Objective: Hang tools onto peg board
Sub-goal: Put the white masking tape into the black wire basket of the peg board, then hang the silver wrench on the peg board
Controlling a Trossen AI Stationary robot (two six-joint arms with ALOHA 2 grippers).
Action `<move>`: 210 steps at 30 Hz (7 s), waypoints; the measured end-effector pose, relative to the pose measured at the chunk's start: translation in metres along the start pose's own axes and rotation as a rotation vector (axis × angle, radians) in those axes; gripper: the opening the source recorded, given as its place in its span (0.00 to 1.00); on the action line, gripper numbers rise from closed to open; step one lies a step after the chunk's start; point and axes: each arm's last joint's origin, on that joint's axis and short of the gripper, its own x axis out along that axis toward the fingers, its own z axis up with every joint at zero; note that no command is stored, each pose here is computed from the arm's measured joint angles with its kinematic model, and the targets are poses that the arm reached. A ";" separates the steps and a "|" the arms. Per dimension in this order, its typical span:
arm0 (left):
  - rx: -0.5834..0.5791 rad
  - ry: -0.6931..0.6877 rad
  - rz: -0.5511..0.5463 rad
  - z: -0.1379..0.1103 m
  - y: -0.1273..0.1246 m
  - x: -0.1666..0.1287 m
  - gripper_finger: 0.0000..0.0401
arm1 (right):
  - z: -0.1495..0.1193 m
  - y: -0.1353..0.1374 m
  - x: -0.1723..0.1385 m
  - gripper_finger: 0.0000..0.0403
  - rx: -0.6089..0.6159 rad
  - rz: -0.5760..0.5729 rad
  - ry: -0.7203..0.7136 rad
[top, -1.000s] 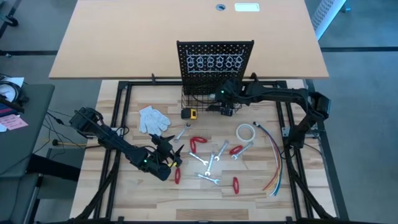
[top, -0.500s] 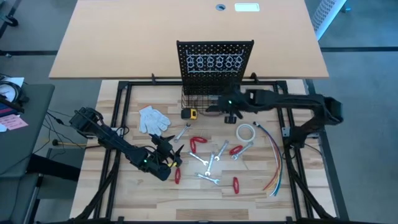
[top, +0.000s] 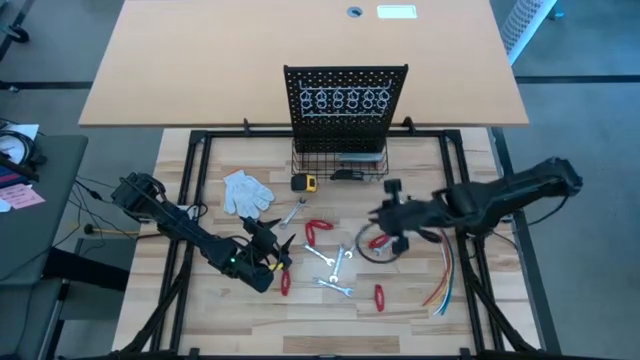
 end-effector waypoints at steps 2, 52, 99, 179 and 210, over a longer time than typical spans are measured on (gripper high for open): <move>0.000 -0.003 0.001 0.000 0.000 0.000 0.75 | -0.011 0.012 -0.001 0.18 0.046 0.029 -0.002; -0.061 -0.031 -0.019 0.008 -0.005 0.005 0.75 | -0.156 0.020 0.088 0.15 0.446 0.215 0.453; 0.844 -0.293 -0.586 0.082 -0.109 0.051 0.69 | -0.042 0.069 0.057 0.12 0.044 0.707 -0.399; 0.759 0.178 0.011 0.184 0.082 0.117 0.23 | -0.071 0.046 0.044 0.30 0.193 0.172 -0.043; 0.707 0.096 0.070 0.199 0.099 0.133 0.47 | -0.071 0.046 0.043 0.30 0.194 0.173 -0.041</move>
